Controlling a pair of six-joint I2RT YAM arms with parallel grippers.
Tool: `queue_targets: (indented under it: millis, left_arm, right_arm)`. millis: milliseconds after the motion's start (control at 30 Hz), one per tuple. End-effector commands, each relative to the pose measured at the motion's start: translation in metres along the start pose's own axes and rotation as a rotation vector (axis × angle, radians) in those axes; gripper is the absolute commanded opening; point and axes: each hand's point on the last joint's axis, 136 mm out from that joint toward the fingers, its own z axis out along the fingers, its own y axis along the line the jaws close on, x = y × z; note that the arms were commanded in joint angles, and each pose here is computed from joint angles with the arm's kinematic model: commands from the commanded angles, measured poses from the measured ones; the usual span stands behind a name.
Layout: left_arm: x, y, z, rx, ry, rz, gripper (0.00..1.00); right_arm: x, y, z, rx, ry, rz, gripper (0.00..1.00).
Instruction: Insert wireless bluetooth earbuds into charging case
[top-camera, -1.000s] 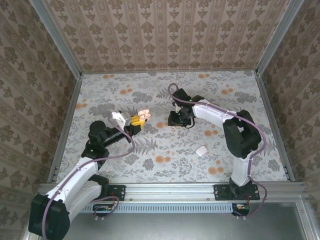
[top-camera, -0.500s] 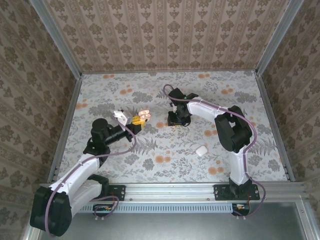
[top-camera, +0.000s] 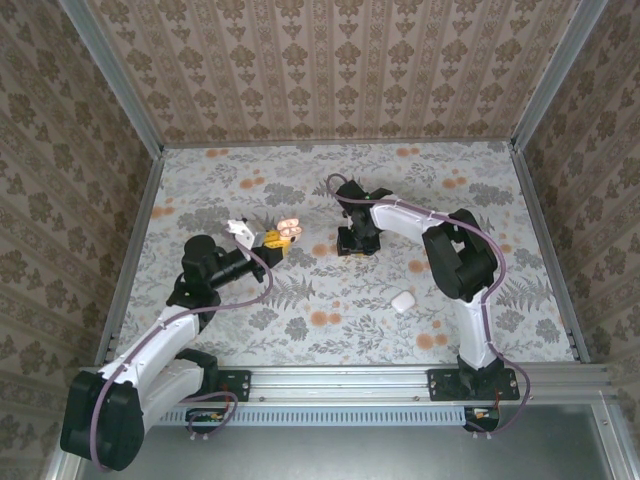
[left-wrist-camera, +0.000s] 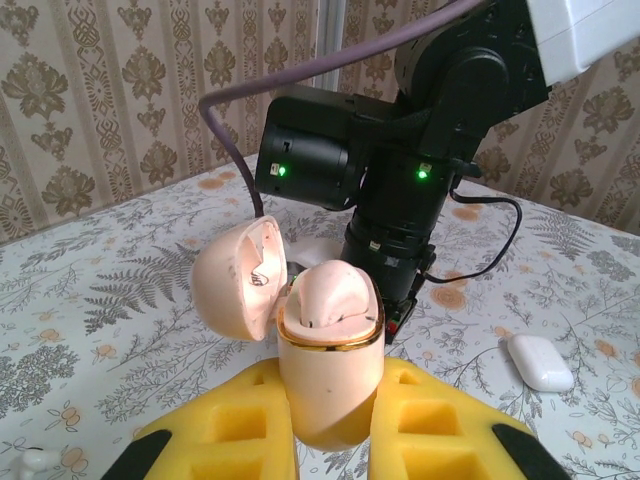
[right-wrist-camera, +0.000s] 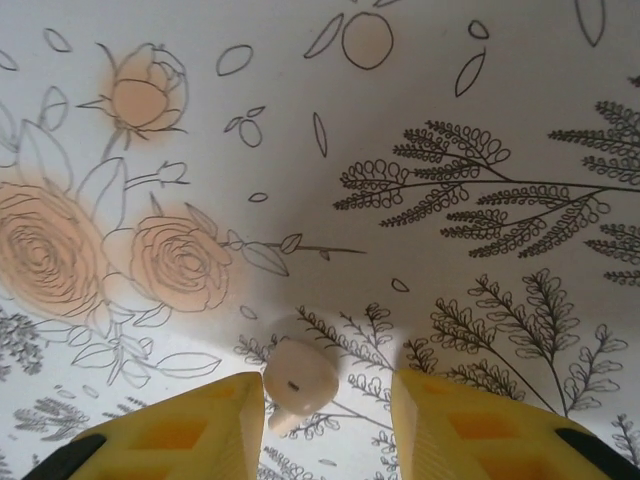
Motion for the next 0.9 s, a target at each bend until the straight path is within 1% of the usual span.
queue_targets:
  millis: [0,267,500,700,867]
  left_arm:
    - [-0.0227,-0.0031,-0.0017,0.019,-0.050,0.062,0.00]
    - [-0.0232,-0.0032,-0.0029,0.016,-0.048,0.062,0.00]
    - [-0.0236,-0.0030,-0.0032,0.015,-0.046,0.064,0.00]
    - [-0.0231,-0.0043,-0.0043,0.017,-0.044,0.061,0.00]
    - [-0.0229,-0.0052,-0.0064,0.012,-0.044,0.063,0.00]
  right_arm:
    - [-0.0009,0.0017,0.0022,0.023,0.013,0.004,0.38]
    - [0.0006,0.0066,0.0050,0.033,0.028,-0.025,0.32]
    - [0.0050,0.0093,0.0046,0.071,0.039,-0.074,0.32]
    - [0.0075,0.0080,0.0075,0.095,0.049,-0.094,0.28]
    - [0.0081,0.0068,0.0080,0.105,0.054,-0.111,0.27]
